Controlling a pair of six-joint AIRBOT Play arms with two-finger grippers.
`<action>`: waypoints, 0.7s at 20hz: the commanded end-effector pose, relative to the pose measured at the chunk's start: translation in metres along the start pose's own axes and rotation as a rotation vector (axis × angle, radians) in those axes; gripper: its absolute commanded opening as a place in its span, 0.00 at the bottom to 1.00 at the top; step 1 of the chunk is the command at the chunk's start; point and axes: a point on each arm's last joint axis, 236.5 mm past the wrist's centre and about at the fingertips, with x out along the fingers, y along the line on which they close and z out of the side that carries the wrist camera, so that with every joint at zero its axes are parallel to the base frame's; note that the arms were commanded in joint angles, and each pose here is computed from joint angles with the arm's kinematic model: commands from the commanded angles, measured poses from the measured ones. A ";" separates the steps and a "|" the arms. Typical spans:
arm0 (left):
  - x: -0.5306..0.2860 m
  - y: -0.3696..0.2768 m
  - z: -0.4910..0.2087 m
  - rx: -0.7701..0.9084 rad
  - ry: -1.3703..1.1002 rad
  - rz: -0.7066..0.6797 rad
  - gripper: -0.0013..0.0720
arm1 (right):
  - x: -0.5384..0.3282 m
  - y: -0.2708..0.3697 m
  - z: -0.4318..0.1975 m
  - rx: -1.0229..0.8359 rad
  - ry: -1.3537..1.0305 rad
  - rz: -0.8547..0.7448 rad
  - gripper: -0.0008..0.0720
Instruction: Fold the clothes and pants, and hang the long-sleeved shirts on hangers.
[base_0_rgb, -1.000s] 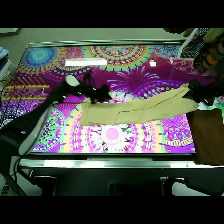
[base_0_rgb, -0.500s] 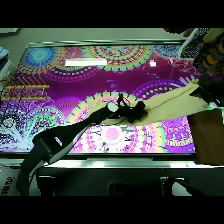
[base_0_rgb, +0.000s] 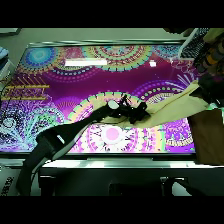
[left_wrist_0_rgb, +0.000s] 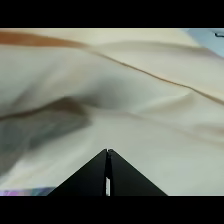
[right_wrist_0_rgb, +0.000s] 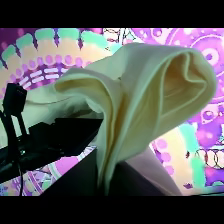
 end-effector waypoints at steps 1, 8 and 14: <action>-0.072 -0.003 0.010 0.172 0.077 0.122 0.04 | 0.003 0.027 0.003 -0.022 -0.019 0.085 0.05; -0.326 -0.025 0.044 0.429 -0.143 0.477 0.04 | 0.062 0.142 -0.046 -0.147 0.040 0.181 0.05; -0.469 -0.035 0.021 0.501 -0.377 0.663 0.04 | 0.141 0.227 -0.112 -0.186 0.122 0.261 0.05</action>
